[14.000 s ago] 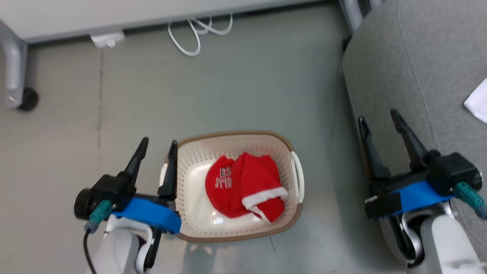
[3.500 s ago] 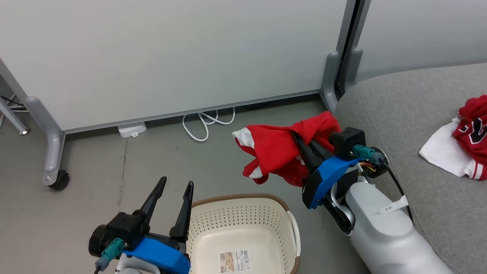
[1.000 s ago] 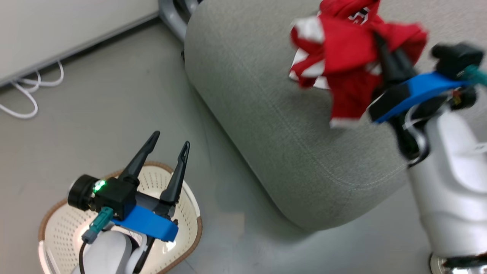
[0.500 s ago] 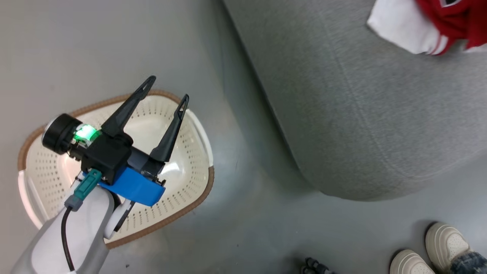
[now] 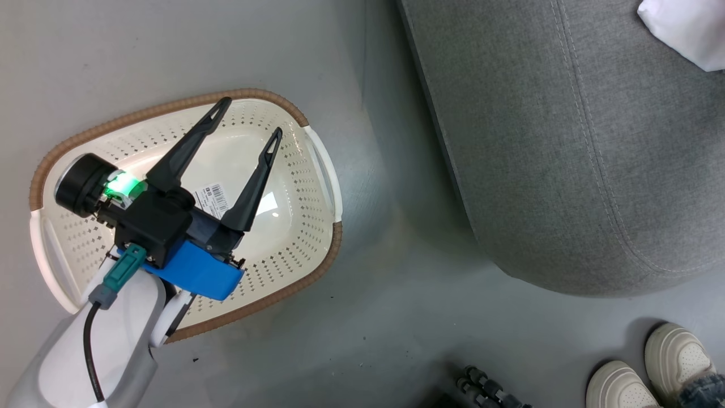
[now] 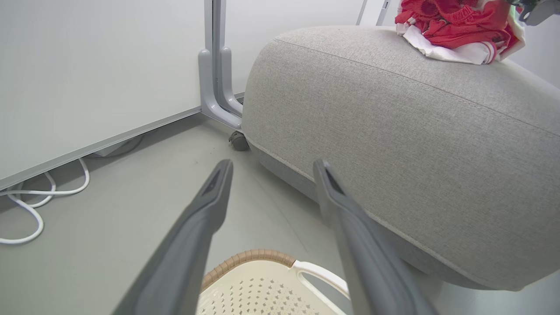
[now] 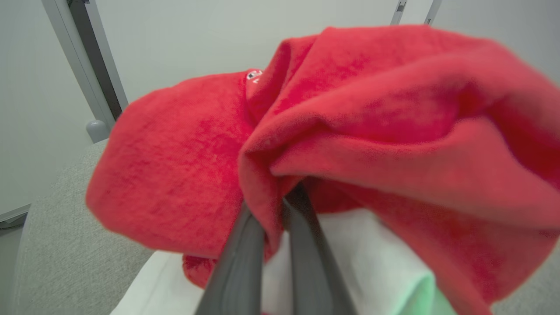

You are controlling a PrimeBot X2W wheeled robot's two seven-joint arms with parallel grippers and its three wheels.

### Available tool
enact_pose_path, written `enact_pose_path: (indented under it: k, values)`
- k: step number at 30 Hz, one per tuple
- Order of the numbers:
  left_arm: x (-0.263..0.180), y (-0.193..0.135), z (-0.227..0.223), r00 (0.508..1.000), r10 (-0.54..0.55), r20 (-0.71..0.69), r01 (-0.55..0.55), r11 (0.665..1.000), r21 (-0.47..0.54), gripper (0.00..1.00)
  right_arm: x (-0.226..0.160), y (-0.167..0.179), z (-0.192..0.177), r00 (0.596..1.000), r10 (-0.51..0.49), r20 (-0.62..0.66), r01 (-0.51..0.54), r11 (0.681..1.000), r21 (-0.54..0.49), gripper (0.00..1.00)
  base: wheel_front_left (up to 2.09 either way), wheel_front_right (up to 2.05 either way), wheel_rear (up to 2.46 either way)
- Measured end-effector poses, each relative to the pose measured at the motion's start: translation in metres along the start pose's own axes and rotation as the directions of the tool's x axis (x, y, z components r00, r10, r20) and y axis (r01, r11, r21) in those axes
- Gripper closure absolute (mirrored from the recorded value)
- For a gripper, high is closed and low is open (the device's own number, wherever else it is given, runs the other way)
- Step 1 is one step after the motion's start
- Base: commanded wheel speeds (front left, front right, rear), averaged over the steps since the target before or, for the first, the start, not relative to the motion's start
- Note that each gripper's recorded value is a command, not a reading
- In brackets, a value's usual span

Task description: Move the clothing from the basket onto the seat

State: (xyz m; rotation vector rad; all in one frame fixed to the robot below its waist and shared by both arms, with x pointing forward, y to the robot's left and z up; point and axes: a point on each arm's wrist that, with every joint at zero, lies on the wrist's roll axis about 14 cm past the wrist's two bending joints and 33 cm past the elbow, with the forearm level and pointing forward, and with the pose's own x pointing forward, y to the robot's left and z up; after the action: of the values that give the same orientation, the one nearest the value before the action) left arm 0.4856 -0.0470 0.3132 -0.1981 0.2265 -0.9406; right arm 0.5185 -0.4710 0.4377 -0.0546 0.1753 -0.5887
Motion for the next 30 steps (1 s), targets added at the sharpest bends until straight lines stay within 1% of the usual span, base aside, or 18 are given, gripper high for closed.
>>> enact_pose_path:
  k: [1, 2, 3, 4, 5, 13, 17, 22, 30]
  values:
    - [0.0, 0.0, 0.0, 1.0, 0.001, 0.001, -0.001, 1.0, -0.001, 0.0, 0.0, 0.002, 0.0, 1.0, 0.004, 0.001, -0.004, 1.0, -0.003, 1.0, 0.0, 0.0, 0.0]
    - [0.001, -0.001, 0.001, 1.0, -0.001, 0.002, 0.001, 1.0, -0.002, 0.0, 0.0, 0.003, 0.0, 1.0, 0.011, 0.0, -0.011, 1.0, -0.01, 0.9, 0.0, 0.0, 0.0]
    - [0.001, -0.002, 0.002, 1.0, -0.002, 0.003, 0.002, 1.0, -0.002, 0.0, -0.001, 0.005, -0.001, 1.0, 0.017, 0.0, -0.017, 1.0, -0.016, 0.6, 0.0, 0.0, 0.0]
    - [0.001, -0.003, 0.003, 1.0, -0.003, 0.004, 0.003, 1.0, -0.001, 0.0, -0.001, 0.007, -0.001, 1.0, 0.022, -0.003, -0.022, 1.0, -0.019, 0.2, 0.0, 0.0, 0.0]
    - [0.001, -0.004, 0.003, 1.0, -0.003, 0.003, 0.003, 1.0, -0.002, 0.0, -0.002, 0.008, -0.001, 1.0, 0.026, -0.005, -0.026, 0.999, -0.023, 0.0, 0.0, 0.0, 0.0]
    - [0.001, -0.009, 0.016, 1.0, 0.017, 0.015, -0.017, 1.0, -0.011, 0.0, -0.004, 0.018, 0.014, 0.998, 0.065, 0.013, -0.064, 0.997, -0.035, 0.0, 0.0, 0.0, 0.0]
    - [-0.001, -0.011, 0.028, 0.999, 0.043, 0.026, -0.042, 0.999, -0.013, 0.0, -0.013, 0.02, 0.017, 0.996, 0.088, 0.009, -0.087, 0.995, -0.04, 0.0, 0.0, 0.0, 0.0]
    - [-0.011, -0.012, 0.056, 0.992, 0.106, 0.074, -0.104, 0.994, -0.031, 0.0, -0.031, 0.017, 0.021, 0.994, 0.11, 0.005, -0.11, 0.993, -0.049, 0.0, 0.0, 0.0, 0.0]
    - [-0.047, -0.023, 0.091, 0.967, 0.227, 0.117, -0.222, 0.973, -0.056, 0.0, -0.068, 0.014, 0.038, 0.986, 0.162, 0.033, -0.161, 0.986, -0.039, 0.0, 0.0, 0.0, 0.0]
